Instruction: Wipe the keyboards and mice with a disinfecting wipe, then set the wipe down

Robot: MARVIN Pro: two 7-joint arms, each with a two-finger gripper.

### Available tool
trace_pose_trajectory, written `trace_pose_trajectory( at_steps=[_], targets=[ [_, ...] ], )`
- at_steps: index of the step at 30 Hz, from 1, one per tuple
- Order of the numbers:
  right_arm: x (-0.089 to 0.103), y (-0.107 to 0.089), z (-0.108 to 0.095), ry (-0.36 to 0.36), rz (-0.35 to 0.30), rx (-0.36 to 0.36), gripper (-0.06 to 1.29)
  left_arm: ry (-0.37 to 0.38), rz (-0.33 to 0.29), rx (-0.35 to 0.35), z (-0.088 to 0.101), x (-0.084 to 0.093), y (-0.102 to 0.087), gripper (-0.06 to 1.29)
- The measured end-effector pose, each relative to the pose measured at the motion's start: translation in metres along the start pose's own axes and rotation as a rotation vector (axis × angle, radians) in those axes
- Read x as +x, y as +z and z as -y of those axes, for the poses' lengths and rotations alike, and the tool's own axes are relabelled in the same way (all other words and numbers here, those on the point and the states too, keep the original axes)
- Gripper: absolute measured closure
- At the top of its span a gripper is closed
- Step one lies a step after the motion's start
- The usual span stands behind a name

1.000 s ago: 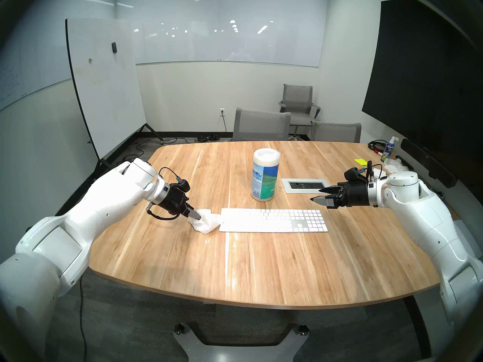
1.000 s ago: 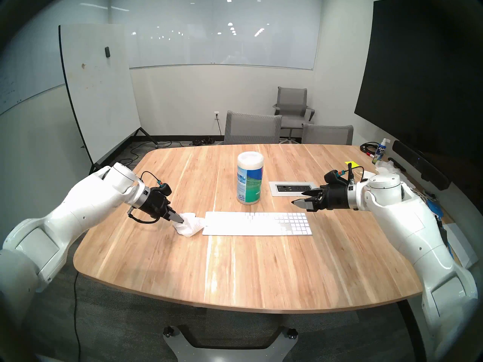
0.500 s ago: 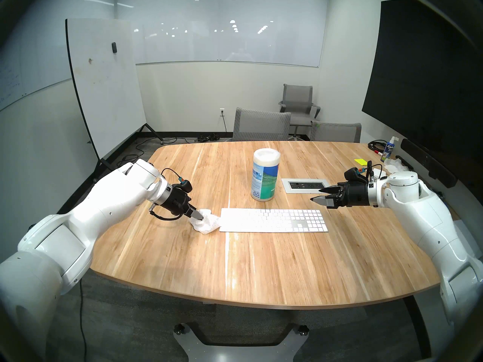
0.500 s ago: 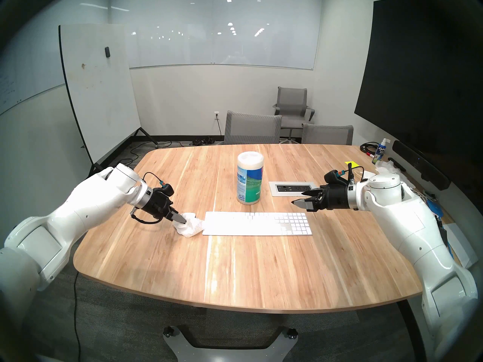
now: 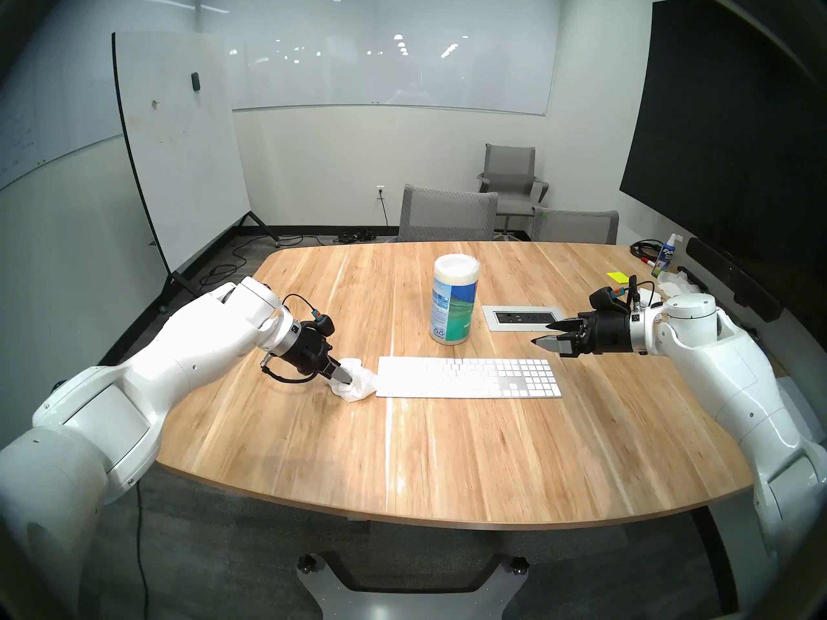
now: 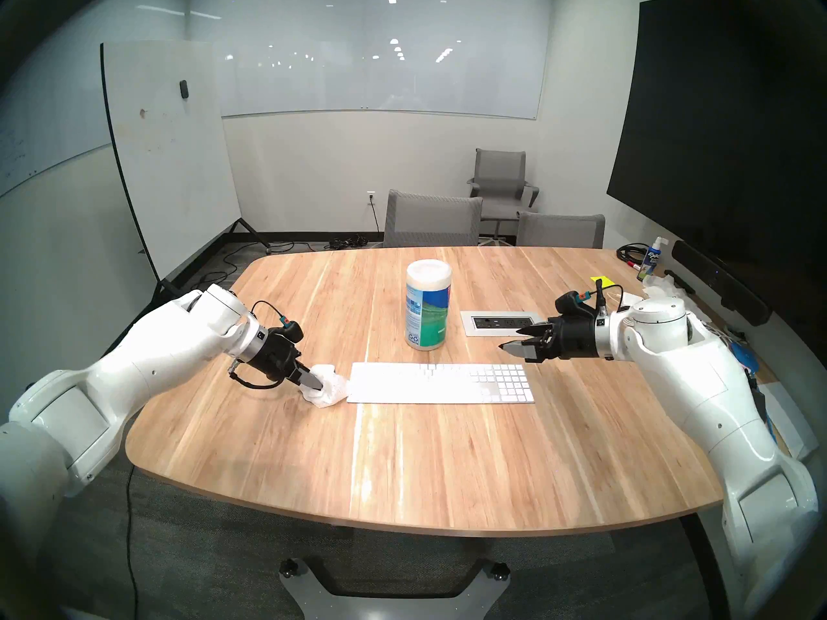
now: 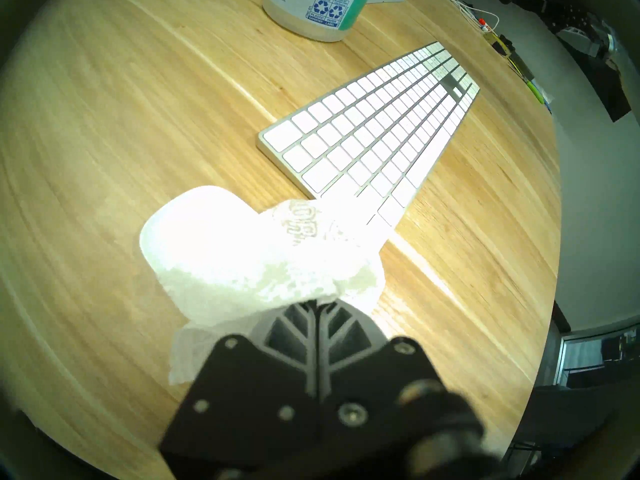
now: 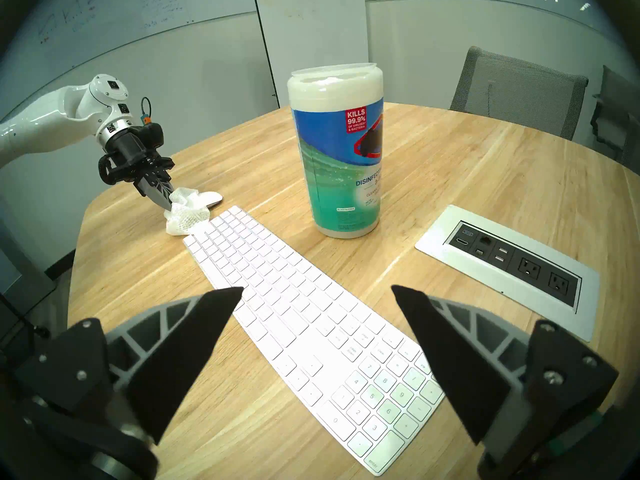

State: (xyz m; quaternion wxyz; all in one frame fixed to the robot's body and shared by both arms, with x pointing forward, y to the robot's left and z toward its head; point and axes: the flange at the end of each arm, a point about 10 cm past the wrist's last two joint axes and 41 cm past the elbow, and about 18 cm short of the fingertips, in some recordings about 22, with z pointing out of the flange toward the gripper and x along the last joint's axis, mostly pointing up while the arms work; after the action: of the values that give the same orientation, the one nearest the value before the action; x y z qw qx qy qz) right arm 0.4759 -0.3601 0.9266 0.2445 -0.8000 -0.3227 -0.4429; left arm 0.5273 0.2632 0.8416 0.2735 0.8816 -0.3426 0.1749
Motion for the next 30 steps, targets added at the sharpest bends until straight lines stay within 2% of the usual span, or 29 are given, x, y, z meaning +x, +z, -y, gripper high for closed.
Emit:
trace_pose_trajectory(
  at_steps=[19,30],
  targets=[
    [0.0,0.0,0.0,0.0,0.0,0.0,0.0,-0.048,-0.025,0.03,0.015,-0.005,-0.023,1.25],
    [0.0,0.0,0.0,0.0,0.0,0.0,0.0,-0.065,0.001,0.027,0.021,-0.011,-0.017,1.25]
  ],
)
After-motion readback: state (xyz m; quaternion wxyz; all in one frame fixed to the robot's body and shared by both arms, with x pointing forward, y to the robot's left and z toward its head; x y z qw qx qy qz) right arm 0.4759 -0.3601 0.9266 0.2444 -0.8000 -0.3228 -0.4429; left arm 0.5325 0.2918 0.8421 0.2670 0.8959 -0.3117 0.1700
